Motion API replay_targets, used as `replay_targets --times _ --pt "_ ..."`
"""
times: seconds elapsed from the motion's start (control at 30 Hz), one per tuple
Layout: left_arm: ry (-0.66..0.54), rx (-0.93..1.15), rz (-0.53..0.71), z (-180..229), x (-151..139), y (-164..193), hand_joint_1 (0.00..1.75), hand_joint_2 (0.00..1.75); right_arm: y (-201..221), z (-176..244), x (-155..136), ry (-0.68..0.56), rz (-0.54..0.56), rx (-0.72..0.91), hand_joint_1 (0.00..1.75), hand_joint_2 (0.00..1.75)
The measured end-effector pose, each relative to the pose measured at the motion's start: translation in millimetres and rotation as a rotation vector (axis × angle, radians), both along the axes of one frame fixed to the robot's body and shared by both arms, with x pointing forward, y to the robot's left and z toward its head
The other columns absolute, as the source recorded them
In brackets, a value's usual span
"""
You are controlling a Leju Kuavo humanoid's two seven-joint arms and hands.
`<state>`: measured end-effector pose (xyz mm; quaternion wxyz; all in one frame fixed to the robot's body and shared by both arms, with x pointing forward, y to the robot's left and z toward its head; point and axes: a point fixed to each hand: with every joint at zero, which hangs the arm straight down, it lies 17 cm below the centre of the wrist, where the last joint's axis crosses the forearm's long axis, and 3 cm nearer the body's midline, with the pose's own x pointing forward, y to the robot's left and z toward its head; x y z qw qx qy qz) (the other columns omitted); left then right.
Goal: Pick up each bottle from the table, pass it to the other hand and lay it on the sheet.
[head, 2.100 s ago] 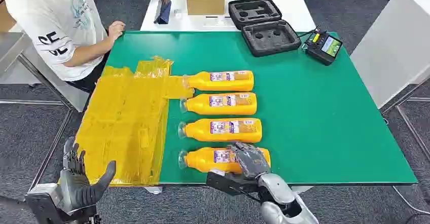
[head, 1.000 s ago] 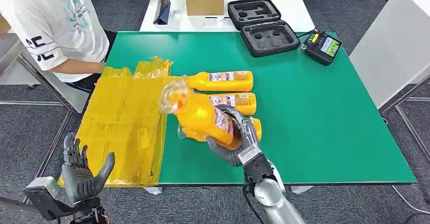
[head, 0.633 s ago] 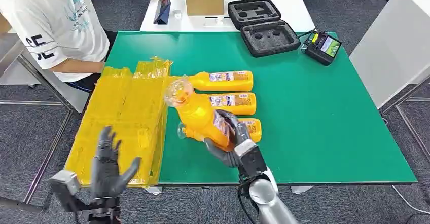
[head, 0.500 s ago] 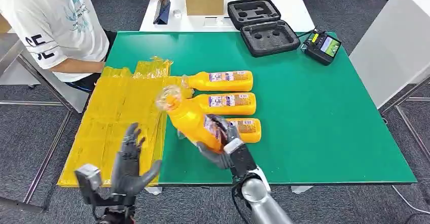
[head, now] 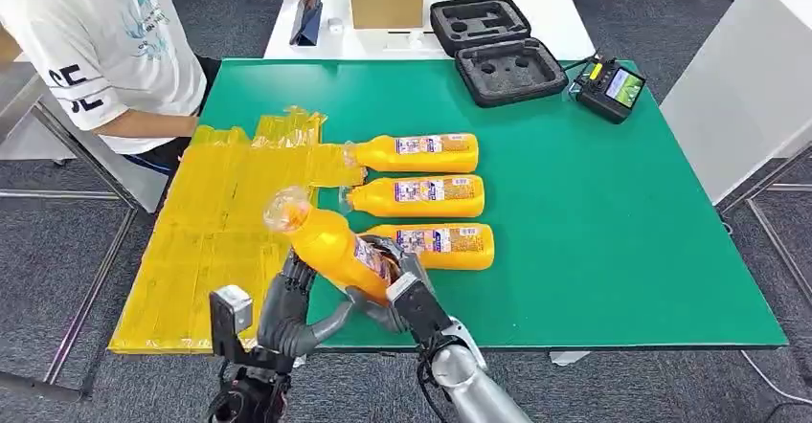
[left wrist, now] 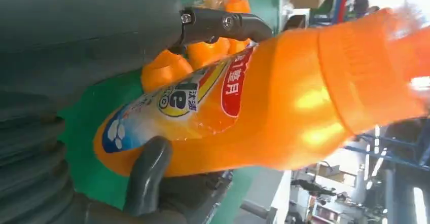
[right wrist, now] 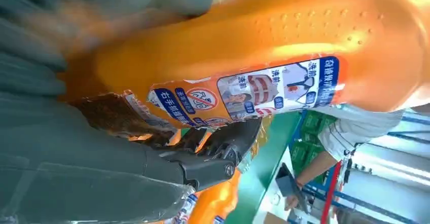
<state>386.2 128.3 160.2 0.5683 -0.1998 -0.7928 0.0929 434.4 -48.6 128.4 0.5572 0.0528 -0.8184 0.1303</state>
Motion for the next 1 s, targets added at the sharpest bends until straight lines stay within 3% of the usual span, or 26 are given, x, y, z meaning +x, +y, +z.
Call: replay_targets --times 0.33,0.63,0.67,0.7,0.73,0.77,0.8,0.93,0.97,1.0 --pt "0.101 -0.175 -0.038 -24 24 5 0.00 1.75 53 3 -19 -0.068 0.115 -0.172 1.75 1.75" --pt "0.095 -0.265 -0.019 -22 27 26 0.05 1.75 75 8 -18 -0.101 0.171 -0.270 1.75 1.75" --pt "0.089 -0.263 -0.009 -20 28 29 0.21 1.75 76 9 -17 -0.103 0.174 -0.270 1.75 1.75" --pt "0.080 -0.260 -0.002 -18 28 32 1.03 1.75 77 9 -17 -0.105 0.175 -0.271 1.75 1.75" --pt "0.075 -0.259 0.007 -16 28 35 1.48 1.75 77 10 -17 -0.106 0.176 -0.271 1.75 1.75" --pt "0.071 -0.258 0.015 -14 27 38 1.52 1.75 78 11 -17 -0.109 0.178 -0.272 1.75 1.75" --pt "0.069 -0.255 0.025 -14 26 40 1.75 1.75 79 12 -17 -0.111 0.180 -0.273 1.75 1.75" --pt "0.052 -0.239 0.068 -11 20 49 1.75 1.75 84 13 -19 -0.113 0.198 -0.276 1.75 1.75" --pt "0.049 -0.234 0.073 -10 19 51 1.75 1.75 85 13 -19 -0.114 0.200 -0.276 1.40 1.75" --pt "0.048 -0.230 0.080 -10 18 52 1.75 1.75 86 14 -19 -0.115 0.201 -0.277 0.00 1.75"
